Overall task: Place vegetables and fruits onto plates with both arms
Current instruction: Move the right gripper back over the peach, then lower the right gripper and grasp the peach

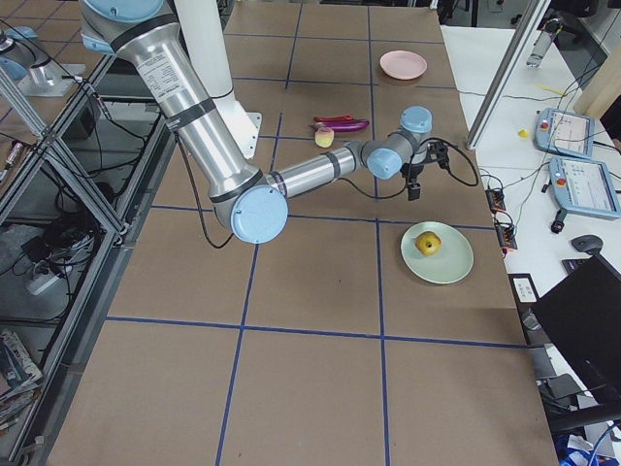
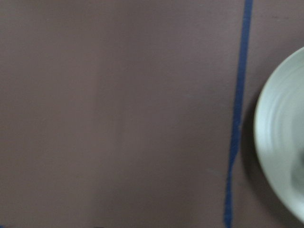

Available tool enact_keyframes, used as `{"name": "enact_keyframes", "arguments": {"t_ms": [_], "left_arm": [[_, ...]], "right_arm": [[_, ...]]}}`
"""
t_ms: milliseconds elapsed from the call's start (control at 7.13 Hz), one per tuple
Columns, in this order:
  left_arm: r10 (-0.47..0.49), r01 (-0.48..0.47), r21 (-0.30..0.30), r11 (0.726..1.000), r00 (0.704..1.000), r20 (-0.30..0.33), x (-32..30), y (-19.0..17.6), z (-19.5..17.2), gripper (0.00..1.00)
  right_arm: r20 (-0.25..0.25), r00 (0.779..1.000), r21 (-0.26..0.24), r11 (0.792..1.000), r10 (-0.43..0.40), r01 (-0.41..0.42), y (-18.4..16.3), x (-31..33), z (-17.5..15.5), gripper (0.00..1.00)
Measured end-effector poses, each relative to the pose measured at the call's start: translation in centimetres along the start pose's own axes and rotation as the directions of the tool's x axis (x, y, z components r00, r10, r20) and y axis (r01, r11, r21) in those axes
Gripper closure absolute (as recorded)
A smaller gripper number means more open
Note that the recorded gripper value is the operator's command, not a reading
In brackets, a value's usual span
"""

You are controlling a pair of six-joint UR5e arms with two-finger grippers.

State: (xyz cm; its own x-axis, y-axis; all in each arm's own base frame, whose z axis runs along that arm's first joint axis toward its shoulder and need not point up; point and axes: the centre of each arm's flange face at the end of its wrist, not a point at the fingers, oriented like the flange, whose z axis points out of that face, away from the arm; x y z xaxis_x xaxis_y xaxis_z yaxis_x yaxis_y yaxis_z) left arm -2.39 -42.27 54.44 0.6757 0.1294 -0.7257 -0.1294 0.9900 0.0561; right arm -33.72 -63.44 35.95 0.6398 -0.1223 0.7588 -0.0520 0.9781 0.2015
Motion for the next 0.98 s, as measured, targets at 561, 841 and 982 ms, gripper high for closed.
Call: {"name": "enact_keyframes", "arguments": {"t_ms": [561, 841, 982], "left_arm": [[0.005, -0.005, 0.005, 1.0, 1.0, 0.0, 0.2, -0.4, -0.2, 0.0], [0.005, -0.005, 0.005, 1.0, 1.0, 0.0, 0.2, -0.4, -0.2, 0.0], [0.005, -0.005, 0.005, 1.0, 1.0, 0.0, 0.2, -0.4, -0.2, 0.0]], "right_arm": [[-0.11, 0.985, 0.022, 0.991, 0.132, -0.13, 16.3, -24.5, 1.9, 0.0], [-0.151, 0.978, 0.038, 0.989, 0.147, -0.142, 21.9, -30.5, 3.4, 0.0], [-0.157, 0.976, 0.046, 0.988, 0.151, -0.146, 23.1, -32.0, 3.7, 0.0]]}}
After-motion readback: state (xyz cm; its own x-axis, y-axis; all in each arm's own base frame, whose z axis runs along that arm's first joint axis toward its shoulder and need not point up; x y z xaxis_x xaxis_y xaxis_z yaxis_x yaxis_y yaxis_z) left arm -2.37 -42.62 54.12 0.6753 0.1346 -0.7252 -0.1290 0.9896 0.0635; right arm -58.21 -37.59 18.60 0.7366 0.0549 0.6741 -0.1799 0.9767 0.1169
